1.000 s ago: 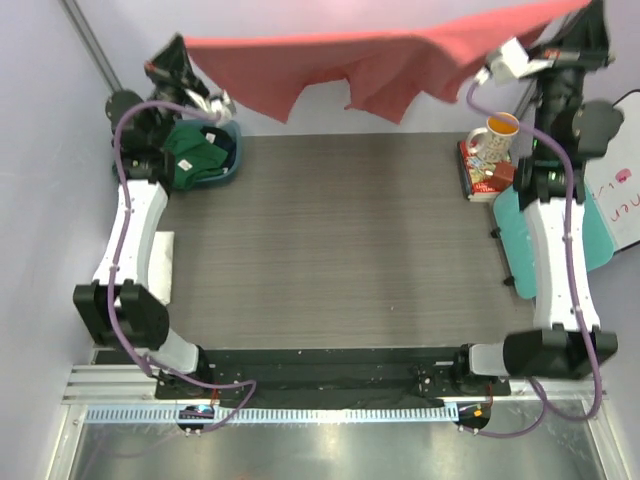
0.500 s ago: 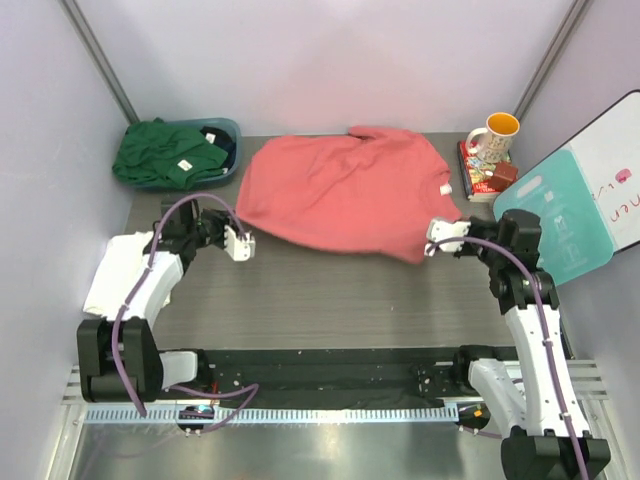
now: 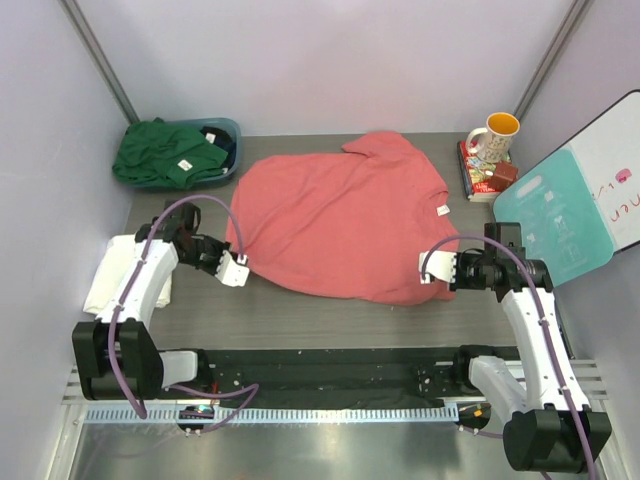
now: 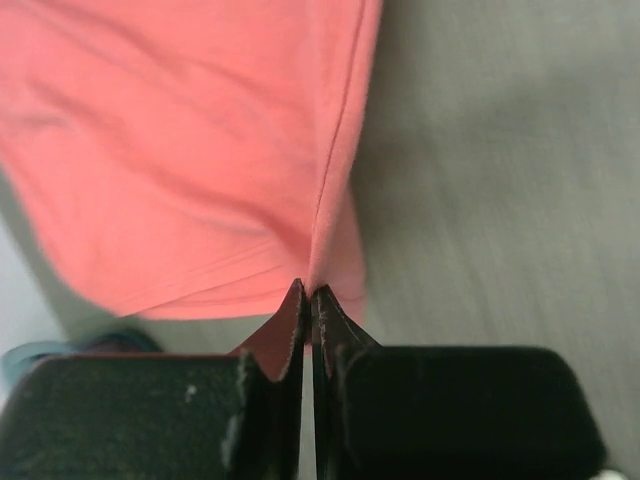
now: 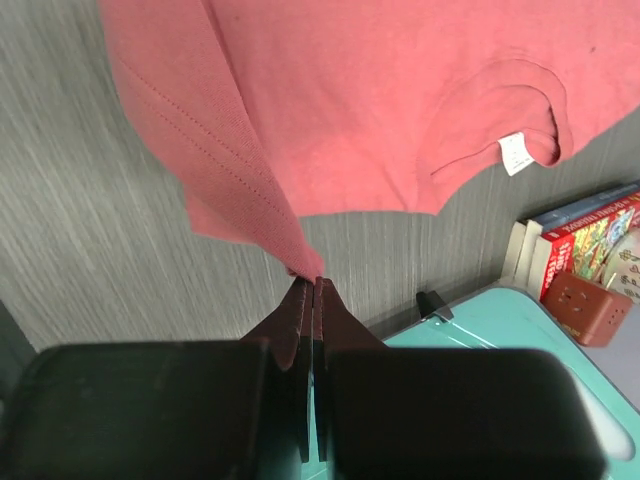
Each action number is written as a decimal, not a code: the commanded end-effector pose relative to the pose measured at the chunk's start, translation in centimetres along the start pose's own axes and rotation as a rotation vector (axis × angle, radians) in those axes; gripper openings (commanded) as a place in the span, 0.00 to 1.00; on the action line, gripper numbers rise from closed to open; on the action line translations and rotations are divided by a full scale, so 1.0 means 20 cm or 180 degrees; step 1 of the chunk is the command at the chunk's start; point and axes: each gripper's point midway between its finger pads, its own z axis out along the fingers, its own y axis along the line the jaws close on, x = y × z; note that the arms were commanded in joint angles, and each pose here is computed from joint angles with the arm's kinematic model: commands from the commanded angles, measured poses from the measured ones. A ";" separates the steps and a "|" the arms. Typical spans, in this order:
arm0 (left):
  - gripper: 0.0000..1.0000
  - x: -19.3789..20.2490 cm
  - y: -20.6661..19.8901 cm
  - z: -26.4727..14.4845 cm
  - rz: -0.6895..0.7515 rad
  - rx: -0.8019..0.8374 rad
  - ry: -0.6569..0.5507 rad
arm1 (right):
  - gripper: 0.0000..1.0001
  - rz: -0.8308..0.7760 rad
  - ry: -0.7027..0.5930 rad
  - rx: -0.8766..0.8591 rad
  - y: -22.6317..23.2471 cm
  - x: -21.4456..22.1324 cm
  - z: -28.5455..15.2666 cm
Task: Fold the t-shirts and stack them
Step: Flatten out the tshirt, then fold the flattened tshirt in 1/3 of the way
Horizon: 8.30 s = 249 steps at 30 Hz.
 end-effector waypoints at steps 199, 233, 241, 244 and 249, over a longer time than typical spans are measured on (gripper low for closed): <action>0.00 0.19 0.05 0.12 0.0456 0.0321 0.0241 | 0.01 0.0033 0.0246 0.1045 -0.97 0.13 0.58; 0.00 0.34 0.04 0.19 0.0396 0.0582 0.0376 | 0.01 -0.0082 0.0060 0.1907 -1.26 -0.03 0.61; 0.00 0.34 0.01 0.19 0.0348 0.0643 0.0364 | 0.01 -0.0086 0.0091 0.1995 -1.30 -0.04 0.64; 0.00 0.34 0.01 0.20 0.0329 0.0662 0.0365 | 0.02 -0.0082 0.0107 0.2076 -1.33 -0.03 0.64; 0.00 0.36 0.02 0.20 0.0261 0.0643 0.0382 | 0.01 -0.0071 0.0125 0.2224 -1.39 -0.03 0.62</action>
